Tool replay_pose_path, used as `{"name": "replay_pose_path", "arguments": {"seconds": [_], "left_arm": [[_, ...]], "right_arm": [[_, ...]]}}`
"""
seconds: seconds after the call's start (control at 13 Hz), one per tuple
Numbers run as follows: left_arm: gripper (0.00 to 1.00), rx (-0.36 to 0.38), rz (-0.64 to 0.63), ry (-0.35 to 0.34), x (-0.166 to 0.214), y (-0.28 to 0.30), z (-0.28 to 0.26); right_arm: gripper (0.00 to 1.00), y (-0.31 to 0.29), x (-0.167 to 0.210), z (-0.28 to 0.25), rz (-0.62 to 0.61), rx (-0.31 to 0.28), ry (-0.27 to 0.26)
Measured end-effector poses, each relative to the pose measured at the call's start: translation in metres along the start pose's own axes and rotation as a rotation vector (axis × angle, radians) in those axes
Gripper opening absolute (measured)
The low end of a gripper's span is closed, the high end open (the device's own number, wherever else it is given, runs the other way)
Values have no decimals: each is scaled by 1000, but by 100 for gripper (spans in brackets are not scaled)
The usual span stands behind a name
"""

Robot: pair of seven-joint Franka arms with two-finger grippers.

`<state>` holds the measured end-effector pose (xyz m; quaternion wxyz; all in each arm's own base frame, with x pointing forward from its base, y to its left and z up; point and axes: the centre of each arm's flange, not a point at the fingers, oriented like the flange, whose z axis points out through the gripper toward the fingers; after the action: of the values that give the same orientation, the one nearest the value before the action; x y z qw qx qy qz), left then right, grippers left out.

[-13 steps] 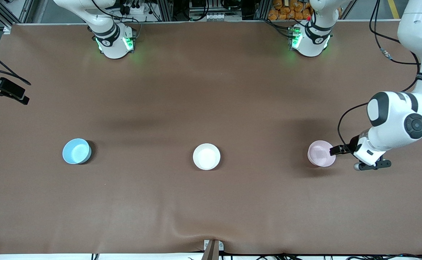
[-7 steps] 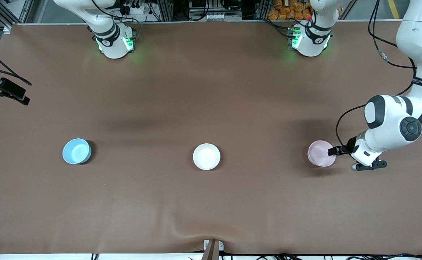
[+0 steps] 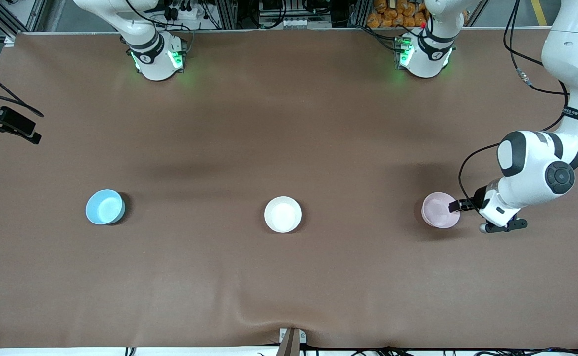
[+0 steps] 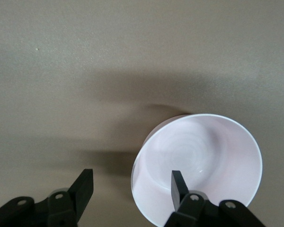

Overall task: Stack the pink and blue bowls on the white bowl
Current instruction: 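Close the left gripper on the pink bowl's rim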

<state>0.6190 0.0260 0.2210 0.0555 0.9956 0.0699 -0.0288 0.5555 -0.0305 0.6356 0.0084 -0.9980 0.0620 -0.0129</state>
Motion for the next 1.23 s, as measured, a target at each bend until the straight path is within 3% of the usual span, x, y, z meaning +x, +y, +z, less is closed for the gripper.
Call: {"name": "replay_pose_path", "arguments": {"seconds": [0.15, 0.54, 0.61, 1.23], "left_arm": [[67, -4, -1, -7, -1, 0, 7], [9, -13, -3, -14, -1, -1, 17], [2, -14, 0, -9, 0, 1, 15], [3, -15, 29, 35, 5, 18, -13]], "right_arm": [[100, 0, 0, 1, 0, 0, -1], [100, 1, 0, 1, 2, 0, -3], [100, 1, 0, 2, 2, 0, -5], [100, 8, 0, 3, 14, -1, -8]]}}
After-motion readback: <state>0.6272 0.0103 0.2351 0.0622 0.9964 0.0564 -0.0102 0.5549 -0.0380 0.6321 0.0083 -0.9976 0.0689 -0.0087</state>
